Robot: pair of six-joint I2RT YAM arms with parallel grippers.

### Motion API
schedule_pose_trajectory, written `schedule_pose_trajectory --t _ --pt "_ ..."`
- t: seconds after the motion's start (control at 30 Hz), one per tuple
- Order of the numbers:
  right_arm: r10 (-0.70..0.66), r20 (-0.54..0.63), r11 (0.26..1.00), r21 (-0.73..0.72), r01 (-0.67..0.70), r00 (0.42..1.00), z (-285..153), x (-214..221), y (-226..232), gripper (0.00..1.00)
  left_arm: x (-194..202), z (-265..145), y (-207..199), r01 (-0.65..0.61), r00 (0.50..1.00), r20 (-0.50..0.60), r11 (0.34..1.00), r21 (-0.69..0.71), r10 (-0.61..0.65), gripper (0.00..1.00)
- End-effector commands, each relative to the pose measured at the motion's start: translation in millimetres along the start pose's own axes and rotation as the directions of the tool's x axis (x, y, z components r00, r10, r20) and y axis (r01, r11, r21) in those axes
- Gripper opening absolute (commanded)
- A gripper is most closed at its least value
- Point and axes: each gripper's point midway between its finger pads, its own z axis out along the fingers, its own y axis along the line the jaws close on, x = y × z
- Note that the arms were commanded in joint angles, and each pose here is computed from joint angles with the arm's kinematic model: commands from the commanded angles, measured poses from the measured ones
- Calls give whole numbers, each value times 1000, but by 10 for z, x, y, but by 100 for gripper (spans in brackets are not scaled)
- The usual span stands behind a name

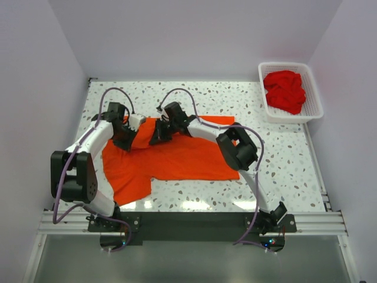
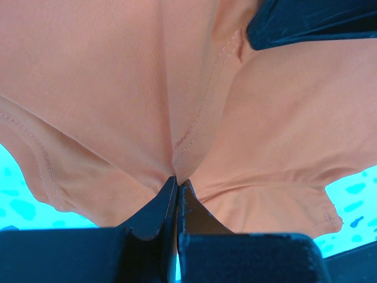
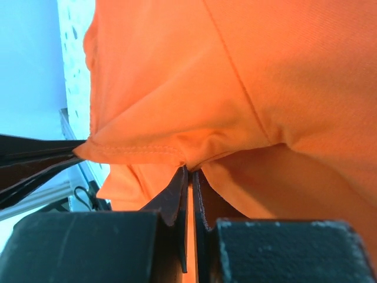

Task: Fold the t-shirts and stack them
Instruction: Fold the tshirt

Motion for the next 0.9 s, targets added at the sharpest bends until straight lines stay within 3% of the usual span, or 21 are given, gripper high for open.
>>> schedule_pose_trajectory --t 0.0,0.87 --pt "-89 71 992 -85 95 993 -295 -206 490 0 -42 -162 -34 6 1000 13 1000 -10 -6 0" --pt "-86 77 991 -97 93 993 -521 -196 477 0 -119 -377 -134 51 998 46 999 -19 -50 0"
